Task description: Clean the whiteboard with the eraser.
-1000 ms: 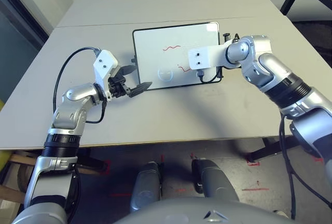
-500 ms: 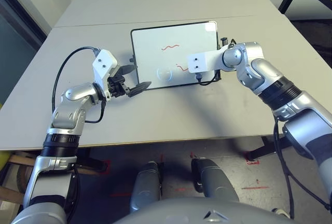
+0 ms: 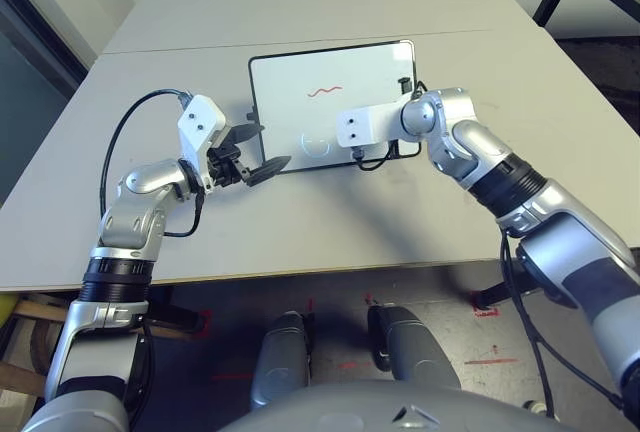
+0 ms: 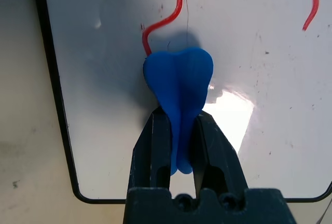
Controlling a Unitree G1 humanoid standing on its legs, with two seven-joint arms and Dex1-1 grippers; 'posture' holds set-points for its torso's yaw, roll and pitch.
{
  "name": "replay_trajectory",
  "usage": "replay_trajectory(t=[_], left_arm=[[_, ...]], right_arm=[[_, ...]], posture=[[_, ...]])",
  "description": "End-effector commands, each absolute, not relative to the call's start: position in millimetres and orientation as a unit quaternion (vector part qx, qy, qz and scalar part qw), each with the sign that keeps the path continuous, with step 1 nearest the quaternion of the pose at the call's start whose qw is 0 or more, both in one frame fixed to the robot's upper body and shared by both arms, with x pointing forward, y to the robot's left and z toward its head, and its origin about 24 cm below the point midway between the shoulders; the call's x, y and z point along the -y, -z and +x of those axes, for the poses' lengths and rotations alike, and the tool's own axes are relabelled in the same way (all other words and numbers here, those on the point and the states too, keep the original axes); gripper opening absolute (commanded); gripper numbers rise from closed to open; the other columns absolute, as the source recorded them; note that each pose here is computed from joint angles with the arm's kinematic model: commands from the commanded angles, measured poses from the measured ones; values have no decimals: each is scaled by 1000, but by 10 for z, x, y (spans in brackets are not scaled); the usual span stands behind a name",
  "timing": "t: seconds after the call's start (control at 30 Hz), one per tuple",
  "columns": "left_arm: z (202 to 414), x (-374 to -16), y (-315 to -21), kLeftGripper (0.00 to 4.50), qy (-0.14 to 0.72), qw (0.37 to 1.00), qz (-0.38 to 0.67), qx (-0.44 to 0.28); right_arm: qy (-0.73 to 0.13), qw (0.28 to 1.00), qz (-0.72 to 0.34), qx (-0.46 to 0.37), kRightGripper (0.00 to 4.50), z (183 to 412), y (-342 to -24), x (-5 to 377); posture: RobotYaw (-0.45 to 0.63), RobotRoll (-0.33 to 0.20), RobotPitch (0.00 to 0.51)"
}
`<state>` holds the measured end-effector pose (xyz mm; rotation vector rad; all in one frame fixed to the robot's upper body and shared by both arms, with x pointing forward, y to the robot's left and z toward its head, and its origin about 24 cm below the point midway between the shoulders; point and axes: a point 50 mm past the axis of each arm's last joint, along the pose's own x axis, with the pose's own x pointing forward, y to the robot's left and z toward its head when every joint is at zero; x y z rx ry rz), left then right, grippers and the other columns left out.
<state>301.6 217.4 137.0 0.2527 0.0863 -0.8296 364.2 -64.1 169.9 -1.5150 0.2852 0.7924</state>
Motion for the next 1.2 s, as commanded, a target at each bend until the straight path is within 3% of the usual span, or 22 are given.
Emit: replay_trajectory(t=[0.03, 0.63, 1.2], left_arm=[[3020, -2194, -1351, 4500, 394, 910, 124, -42], [3029, -2151, -1325, 4500, 395, 910, 119, -37], [3044, -2132, -1333, 4500, 399, 909, 119, -36]], right_arm=[[-362, 640, -668, -120, 381, 3619, -1722, 508], [-372, 615, -687, -105, 381, 3607, -1748, 334], [-332, 589, -716, -173, 381, 3654, -1623, 856]], posture=[[-72, 0, 98], [-64, 0, 95], [-81, 0, 97]])
